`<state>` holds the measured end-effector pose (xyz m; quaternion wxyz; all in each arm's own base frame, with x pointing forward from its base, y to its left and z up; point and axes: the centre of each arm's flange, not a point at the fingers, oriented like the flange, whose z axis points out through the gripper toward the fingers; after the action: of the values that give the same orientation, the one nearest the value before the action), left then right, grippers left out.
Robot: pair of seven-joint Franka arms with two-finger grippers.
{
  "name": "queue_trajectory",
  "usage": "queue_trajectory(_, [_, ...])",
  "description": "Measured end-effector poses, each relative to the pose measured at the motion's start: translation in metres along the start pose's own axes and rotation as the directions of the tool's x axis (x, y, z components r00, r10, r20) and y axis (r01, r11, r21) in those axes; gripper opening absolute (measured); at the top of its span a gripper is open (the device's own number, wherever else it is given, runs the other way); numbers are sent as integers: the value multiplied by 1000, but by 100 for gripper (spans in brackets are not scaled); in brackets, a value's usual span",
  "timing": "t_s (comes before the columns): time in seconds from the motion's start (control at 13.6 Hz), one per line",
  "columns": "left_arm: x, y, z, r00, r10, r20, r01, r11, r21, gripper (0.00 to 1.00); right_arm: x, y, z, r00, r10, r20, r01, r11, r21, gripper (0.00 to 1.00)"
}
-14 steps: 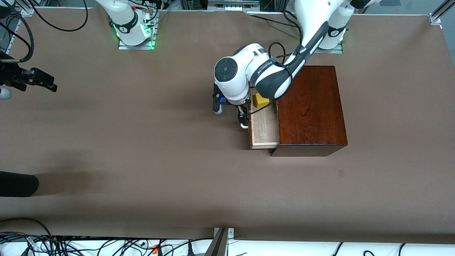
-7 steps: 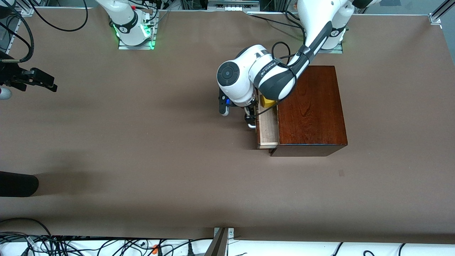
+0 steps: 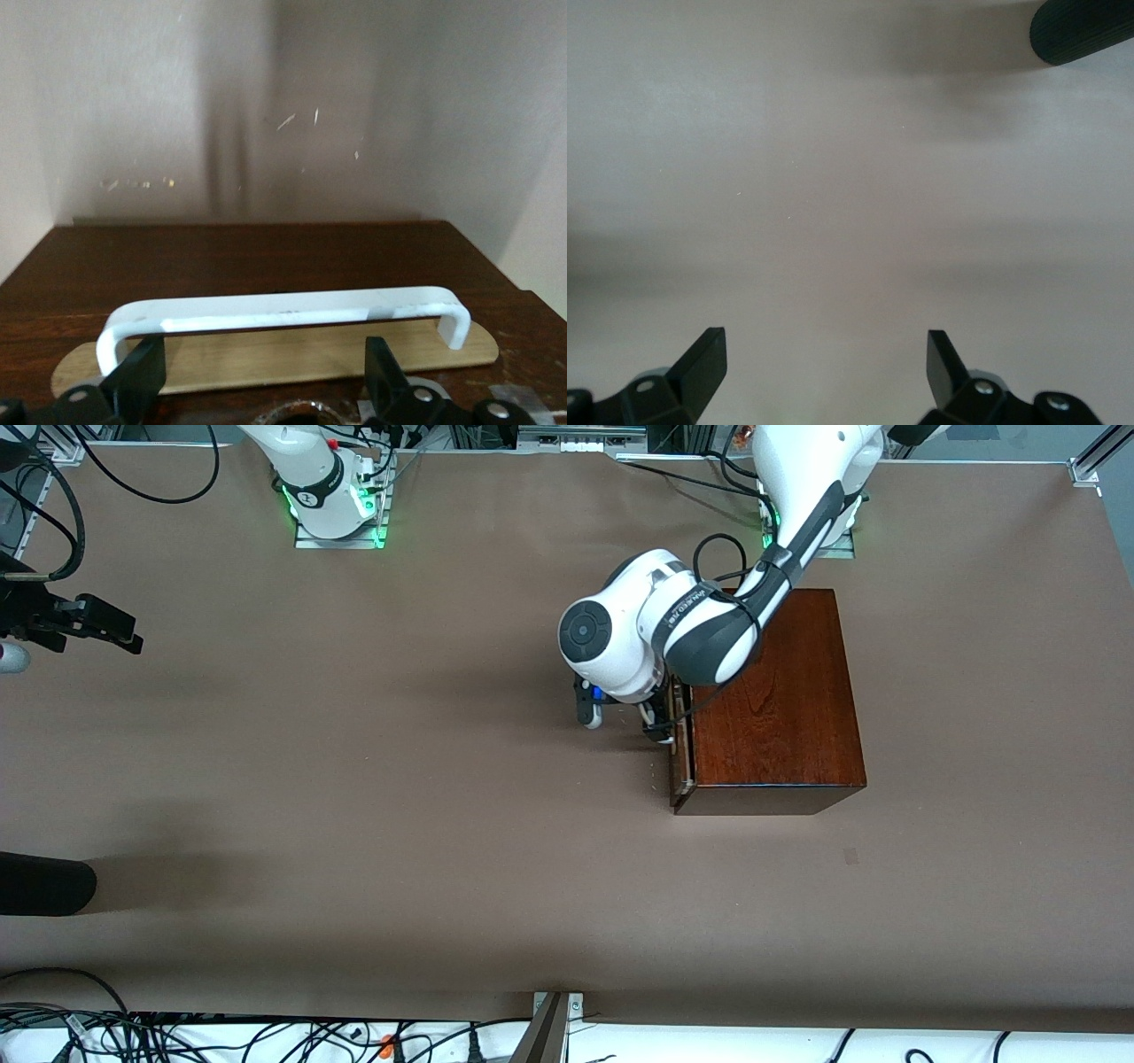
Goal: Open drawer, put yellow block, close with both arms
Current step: 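Push the drawer shut into the box with the left gripper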
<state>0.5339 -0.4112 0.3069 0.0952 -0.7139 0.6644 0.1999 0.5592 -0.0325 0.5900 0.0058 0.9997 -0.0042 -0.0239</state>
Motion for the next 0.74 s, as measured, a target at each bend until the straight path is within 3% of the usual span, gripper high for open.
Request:
queue_trajectory(0.44, [0, 1, 0, 996, -87, 5, 87, 996, 8, 100, 0, 0, 0, 1000, 0, 0, 0, 1000, 0, 100])
queue_trajectory(0.59, [12, 16, -10, 978, -209, -1, 209, 978, 29, 100, 0, 0, 0, 1000, 0, 0, 0, 1000, 0, 100])
queue_trajectory(0.74, [32, 40, -29, 927, -375, -31, 376, 925, 56, 100, 0, 0, 0, 1000, 0, 0, 0, 1000, 0, 100])
